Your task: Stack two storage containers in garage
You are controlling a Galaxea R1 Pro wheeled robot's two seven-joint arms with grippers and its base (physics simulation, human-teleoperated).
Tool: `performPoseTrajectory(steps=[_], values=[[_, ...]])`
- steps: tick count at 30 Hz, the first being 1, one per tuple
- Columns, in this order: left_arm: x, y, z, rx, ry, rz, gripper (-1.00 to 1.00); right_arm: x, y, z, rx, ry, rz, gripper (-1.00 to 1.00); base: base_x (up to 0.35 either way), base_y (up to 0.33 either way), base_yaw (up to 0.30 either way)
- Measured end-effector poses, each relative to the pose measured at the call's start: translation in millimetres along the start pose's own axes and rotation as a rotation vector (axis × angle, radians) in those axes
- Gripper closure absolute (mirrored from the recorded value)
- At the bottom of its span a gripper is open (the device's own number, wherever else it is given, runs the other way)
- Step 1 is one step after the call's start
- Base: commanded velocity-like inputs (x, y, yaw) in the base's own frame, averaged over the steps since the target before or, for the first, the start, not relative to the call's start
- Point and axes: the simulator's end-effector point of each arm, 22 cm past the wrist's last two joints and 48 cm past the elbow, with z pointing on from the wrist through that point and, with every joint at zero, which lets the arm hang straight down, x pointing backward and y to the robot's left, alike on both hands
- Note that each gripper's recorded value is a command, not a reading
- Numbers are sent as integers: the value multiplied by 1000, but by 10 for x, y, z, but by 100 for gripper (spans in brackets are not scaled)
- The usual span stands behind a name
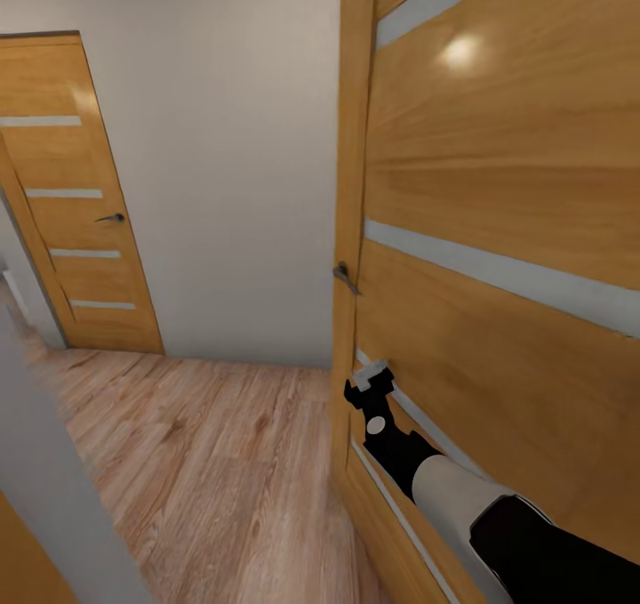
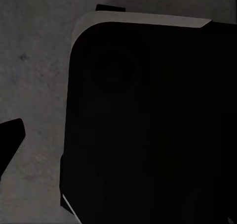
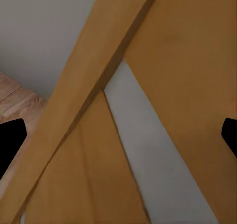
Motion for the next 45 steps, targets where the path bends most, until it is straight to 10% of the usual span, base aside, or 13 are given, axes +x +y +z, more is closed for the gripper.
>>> performPoseTrajectory(steps=[33, 45], values=[[-2, -3, 1, 1, 0, 0, -100, 421, -630, 133, 58, 76, 25, -100, 153, 0, 0], [-4, -3, 1, 1, 0, 0, -100, 850, -1353, 129, 157, 123, 15, -100, 0, 0, 0]])
